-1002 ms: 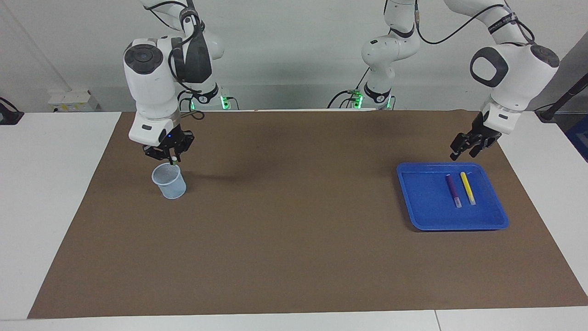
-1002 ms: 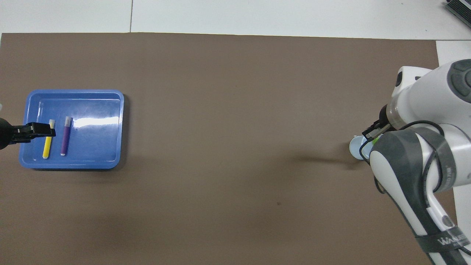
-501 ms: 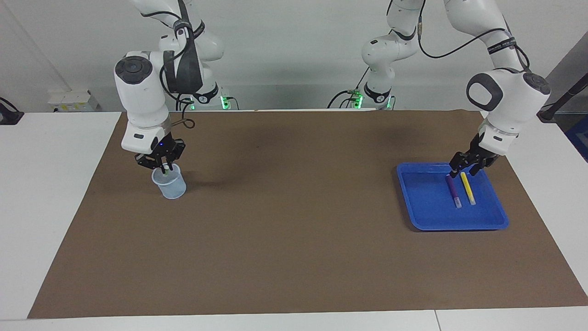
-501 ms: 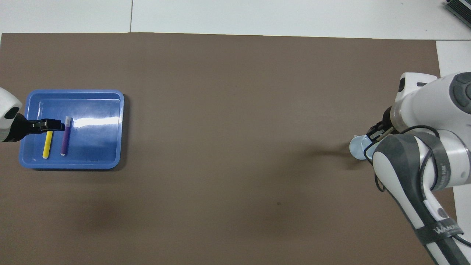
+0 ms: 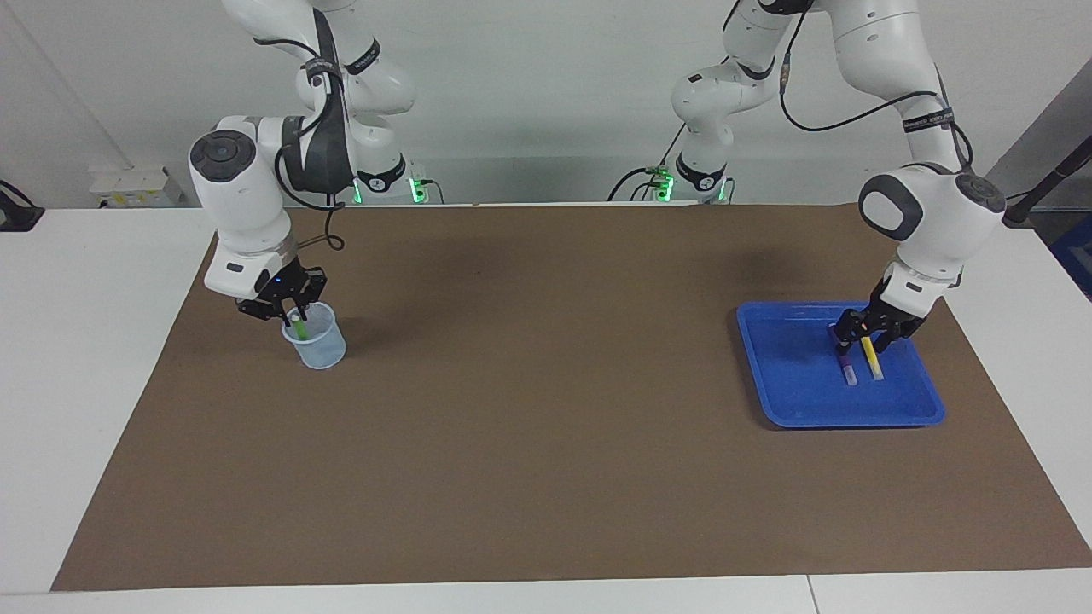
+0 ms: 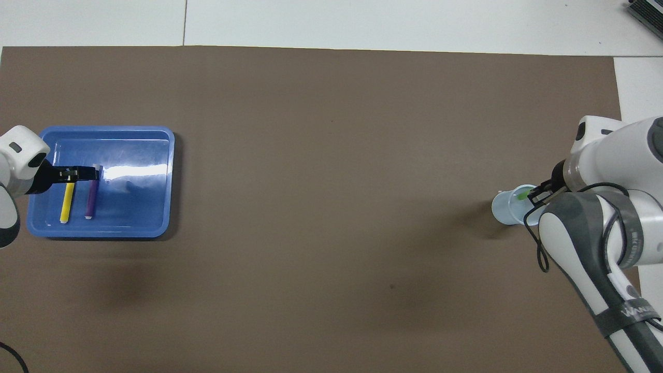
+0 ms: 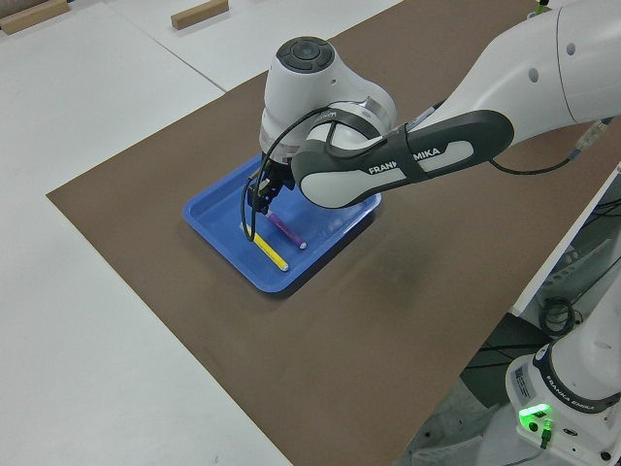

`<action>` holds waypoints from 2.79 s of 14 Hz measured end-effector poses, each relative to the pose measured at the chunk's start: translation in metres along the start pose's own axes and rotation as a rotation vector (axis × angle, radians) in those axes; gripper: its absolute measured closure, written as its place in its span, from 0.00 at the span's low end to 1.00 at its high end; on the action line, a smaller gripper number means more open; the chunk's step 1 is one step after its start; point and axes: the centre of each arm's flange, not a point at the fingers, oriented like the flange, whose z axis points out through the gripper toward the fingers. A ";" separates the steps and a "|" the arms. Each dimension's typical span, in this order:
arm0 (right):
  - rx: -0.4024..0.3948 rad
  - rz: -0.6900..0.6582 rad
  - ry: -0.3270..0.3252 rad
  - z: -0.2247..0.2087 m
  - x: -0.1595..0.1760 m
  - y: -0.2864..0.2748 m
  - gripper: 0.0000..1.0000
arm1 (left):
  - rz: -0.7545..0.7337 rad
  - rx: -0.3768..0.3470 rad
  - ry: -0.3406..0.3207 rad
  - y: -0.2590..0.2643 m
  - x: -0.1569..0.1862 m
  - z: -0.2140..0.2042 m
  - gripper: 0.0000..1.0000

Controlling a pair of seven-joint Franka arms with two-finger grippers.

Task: Transfer and insert pens with both arms
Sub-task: 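Insert the green pen into the cup with the right gripper, then grasp the purple pen with the left gripper while the right gripper returns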

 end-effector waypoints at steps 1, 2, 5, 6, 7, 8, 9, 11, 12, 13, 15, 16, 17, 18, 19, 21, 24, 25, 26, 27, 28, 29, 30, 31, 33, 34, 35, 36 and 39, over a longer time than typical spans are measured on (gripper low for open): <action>0.005 0.001 0.003 -0.001 0.001 -0.001 0.50 | 0.006 0.001 0.003 -0.001 0.000 0.008 0.22; 0.006 0.000 0.006 -0.002 0.001 -0.003 0.37 | 0.012 0.003 0.008 -0.002 0.001 0.015 0.22; 0.022 0.007 0.032 -0.011 0.003 -0.008 0.05 | 0.020 0.004 0.011 -0.004 0.001 0.029 0.20; 0.043 0.020 0.053 -0.016 0.003 -0.011 0.00 | 0.021 0.004 0.011 -0.005 0.001 0.031 0.21; 0.073 0.040 0.078 -0.021 0.004 -0.014 0.00 | 0.022 0.005 0.014 -0.005 0.001 0.032 0.30; 0.108 0.070 0.103 -0.026 0.005 -0.017 0.00 | 0.022 0.008 0.021 -0.005 0.002 0.034 0.30; 0.142 0.110 0.125 -0.031 0.007 -0.020 0.00 | 0.022 0.011 0.030 -0.006 0.002 0.038 0.30; 0.217 0.226 0.152 -0.039 0.016 -0.035 0.00 | 0.024 0.015 0.047 -0.007 0.005 0.044 0.52; 0.261 0.299 0.159 -0.042 0.023 -0.048 0.00 | 0.026 0.016 0.052 -0.006 0.006 0.043 0.63; 0.316 0.386 0.162 -0.047 0.031 -0.065 0.00 | 0.026 0.017 0.055 -0.006 0.007 0.042 0.77; 0.434 0.555 0.159 -0.060 0.048 -0.102 0.00 | 0.027 0.018 0.057 -0.006 0.007 0.042 0.84; 0.472 0.623 0.156 -0.068 0.057 -0.120 0.00 | 0.027 0.018 0.057 -0.006 0.007 0.042 0.84; 0.493 0.683 0.165 -0.076 0.065 -0.137 0.00 | 0.028 0.018 0.057 -0.006 0.007 0.042 0.84; 0.507 0.739 0.183 -0.083 0.073 -0.153 0.00 | 0.028 0.018 0.057 -0.006 0.007 0.042 0.84; 0.531 0.804 0.199 -0.089 0.079 -0.168 0.00 | 0.027 0.018 0.057 -0.006 0.007 0.042 0.84; 0.604 0.924 0.199 -0.097 0.087 -0.188 0.00 | 0.012 0.015 0.054 -0.004 0.009 0.042 0.84; 0.658 1.009 0.195 -0.101 0.091 -0.197 0.00 | -0.045 -0.006 0.023 0.008 0.017 0.038 0.84; 0.660 1.024 0.194 -0.101 0.091 -0.196 0.00 | -0.067 -0.015 0.006 0.015 0.022 0.033 0.84; 0.662 1.033 0.193 -0.101 0.092 -0.196 0.00 | -0.087 -0.023 -0.012 0.022 0.029 0.026 0.84; 0.663 1.036 0.194 -0.101 0.092 -0.196 0.00 | -0.110 -0.030 -0.028 0.029 0.035 0.018 0.84; 0.670 1.043 0.193 -0.101 0.092 -0.195 0.00 | -0.137 -0.035 -0.041 0.035 0.040 0.009 0.84; 0.692 1.055 0.186 -0.101 0.092 -0.196 0.00 | -0.171 -0.038 -0.049 0.043 0.043 -0.001 0.84; 0.709 1.063 0.181 -0.101 0.092 -0.196 0.00 | -0.207 -0.039 -0.055 0.051 0.045 -0.010 0.84; 0.719 1.069 0.179 -0.101 0.093 -0.196 0.00 | -0.251 -0.040 -0.062 0.062 0.046 -0.020 0.84; 0.725 1.072 0.180 -0.102 0.093 -0.196 0.00 | -0.350 -0.040 -0.073 0.086 0.046 -0.037 0.84; 0.725 1.073 0.180 -0.102 0.093 -0.196 0.00 | -0.410 -0.040 -0.074 0.097 0.046 -0.044 0.84; 0.725 1.073 0.180 -0.102 0.093 -0.196 0.00 | -0.477 -0.045 -0.077 0.109 0.046 -0.051 0.84; 0.726 1.074 0.181 -0.102 0.093 -0.196 0.00 | -0.552 -0.062 -0.080 0.119 0.046 -0.056 0.84; 0.764 1.089 0.188 -0.104 0.095 -0.199 0.00 | -0.782 -0.139 -0.105 0.143 0.045 -0.069 0.84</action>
